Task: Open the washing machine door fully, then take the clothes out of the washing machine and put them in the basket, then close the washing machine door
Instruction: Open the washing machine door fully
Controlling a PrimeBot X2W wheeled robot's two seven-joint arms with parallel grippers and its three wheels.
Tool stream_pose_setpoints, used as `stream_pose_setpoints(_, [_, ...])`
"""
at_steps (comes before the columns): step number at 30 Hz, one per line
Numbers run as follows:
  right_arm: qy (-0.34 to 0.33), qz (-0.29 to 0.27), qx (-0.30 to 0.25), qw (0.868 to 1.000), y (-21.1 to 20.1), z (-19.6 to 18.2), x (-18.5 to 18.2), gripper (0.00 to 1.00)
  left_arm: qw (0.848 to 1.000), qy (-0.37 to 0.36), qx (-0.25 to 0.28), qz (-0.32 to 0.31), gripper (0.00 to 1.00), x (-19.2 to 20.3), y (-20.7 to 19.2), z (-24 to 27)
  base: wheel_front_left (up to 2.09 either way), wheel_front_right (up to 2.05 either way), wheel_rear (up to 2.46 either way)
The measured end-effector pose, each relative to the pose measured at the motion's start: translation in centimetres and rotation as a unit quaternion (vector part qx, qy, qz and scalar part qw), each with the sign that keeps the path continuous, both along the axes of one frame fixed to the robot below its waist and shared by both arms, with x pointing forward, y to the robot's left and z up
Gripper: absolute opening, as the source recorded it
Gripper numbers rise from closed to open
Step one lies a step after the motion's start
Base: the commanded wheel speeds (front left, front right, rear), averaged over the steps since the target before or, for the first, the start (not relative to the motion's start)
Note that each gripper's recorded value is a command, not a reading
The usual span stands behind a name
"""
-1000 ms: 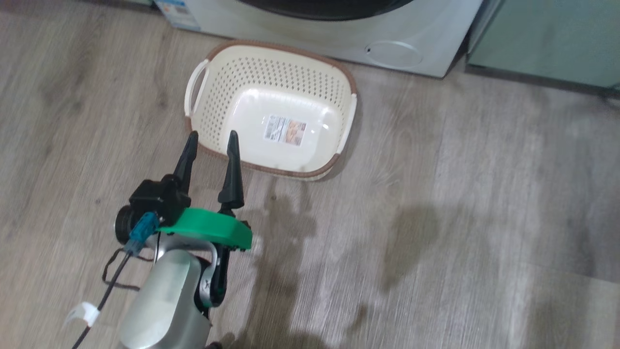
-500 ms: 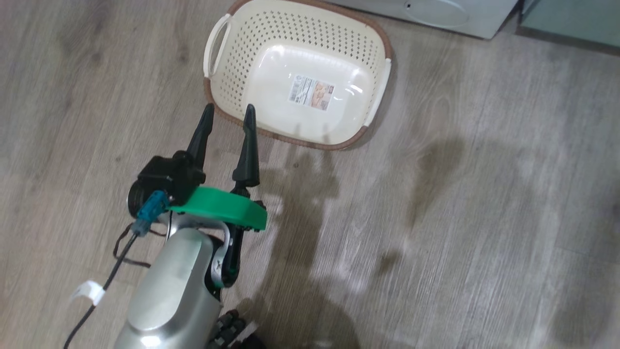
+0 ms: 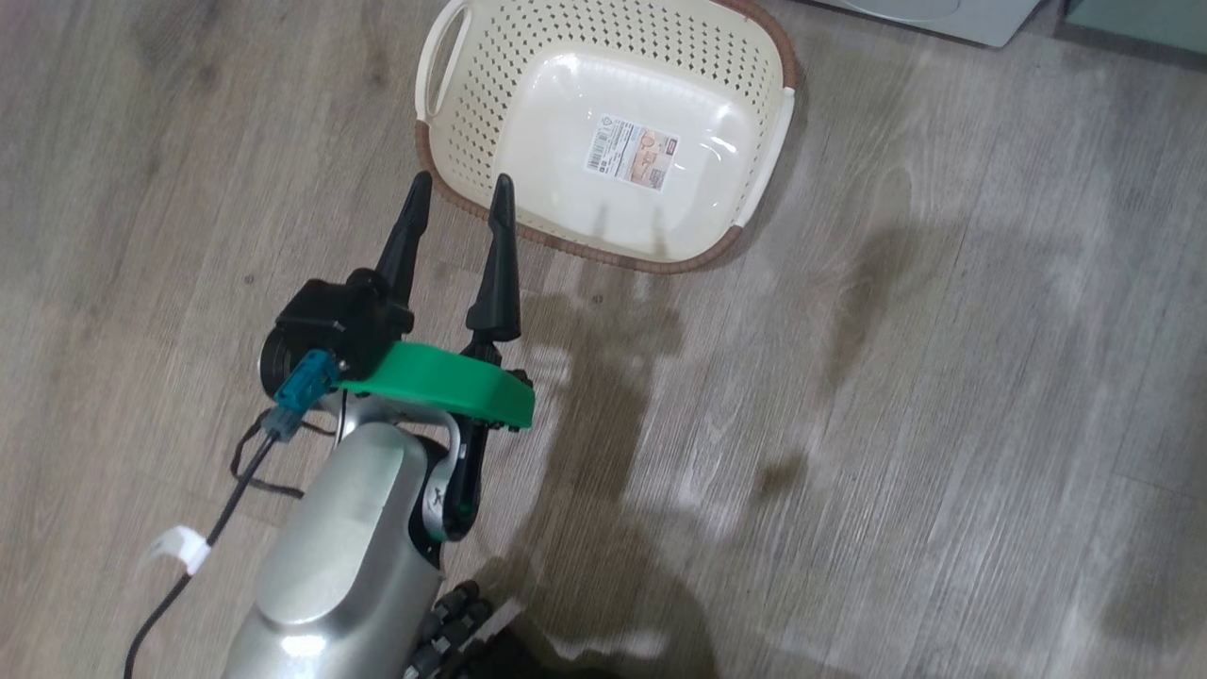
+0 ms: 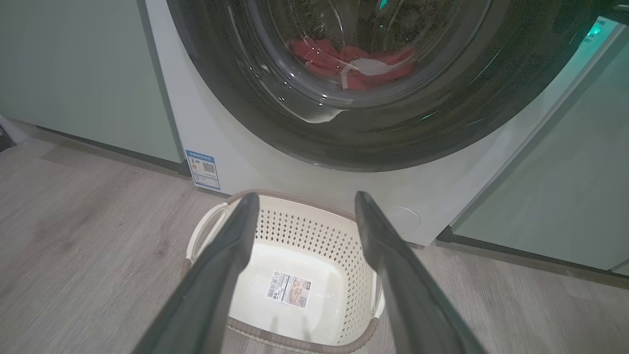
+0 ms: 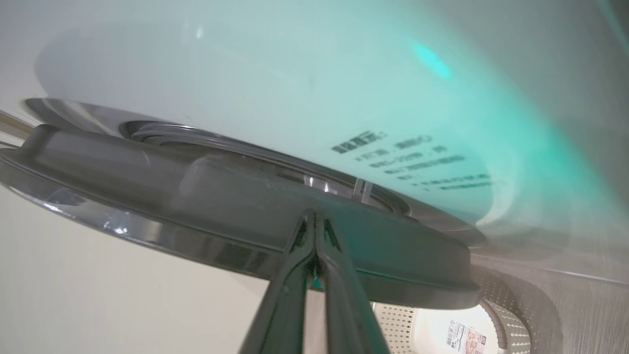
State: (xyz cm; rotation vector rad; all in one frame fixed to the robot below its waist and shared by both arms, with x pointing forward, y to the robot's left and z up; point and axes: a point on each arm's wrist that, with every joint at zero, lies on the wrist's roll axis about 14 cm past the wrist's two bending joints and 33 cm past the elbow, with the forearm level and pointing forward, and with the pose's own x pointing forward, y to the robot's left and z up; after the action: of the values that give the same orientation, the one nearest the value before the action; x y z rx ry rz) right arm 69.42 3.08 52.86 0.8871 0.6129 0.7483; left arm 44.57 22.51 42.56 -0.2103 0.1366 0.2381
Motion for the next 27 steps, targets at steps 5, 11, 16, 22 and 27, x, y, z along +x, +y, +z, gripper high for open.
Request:
stream_pose_setpoints(5, [-0.003, 0.004, -0.004, 1.0, 0.2, 0.4, -0.3, 0.0, 1.0, -0.005, 0.0, 0.0, 1.0, 0.0, 0.0, 0.4, 0.0, 0.0, 0.0])
stream_pose_setpoints(11, [0.001, 0.017, -0.003, 1.0, 0.4, 0.9, -2.0, 0.0, 1.0, -0.022, -0.002, -0.003, 1.0, 0.0, -0.2, 1.7, 0.0, 0.0, 0.0])
stream_pose_setpoints(16, [0.01, 0.032, -0.008, 0.999, 0.6, 0.7, -4.0, 0.0, 0.999, -0.036, 0.0, -0.006, 1.0, -0.2, -0.4, 2.9, 0.0, 0.0, 0.0])
stream_pose_setpoints(22, [0.022, 0.054, -0.008, 0.998, 1.2, 0.5, -7.0, 0.0, 0.999, -0.049, 0.004, -0.007, 1.0, -0.7, -0.5, 4.1, 0.0, 0.0, 0.0])
stream_pose_setpoints(27, [0.035, 0.074, -0.008, 0.997, 1.7, 0.2, -9.9, 0.0, 0.999, -0.053, 0.005, -0.004, 1.0, -1.7, -0.3, 4.5, 0.0, 0.0, 0.0])
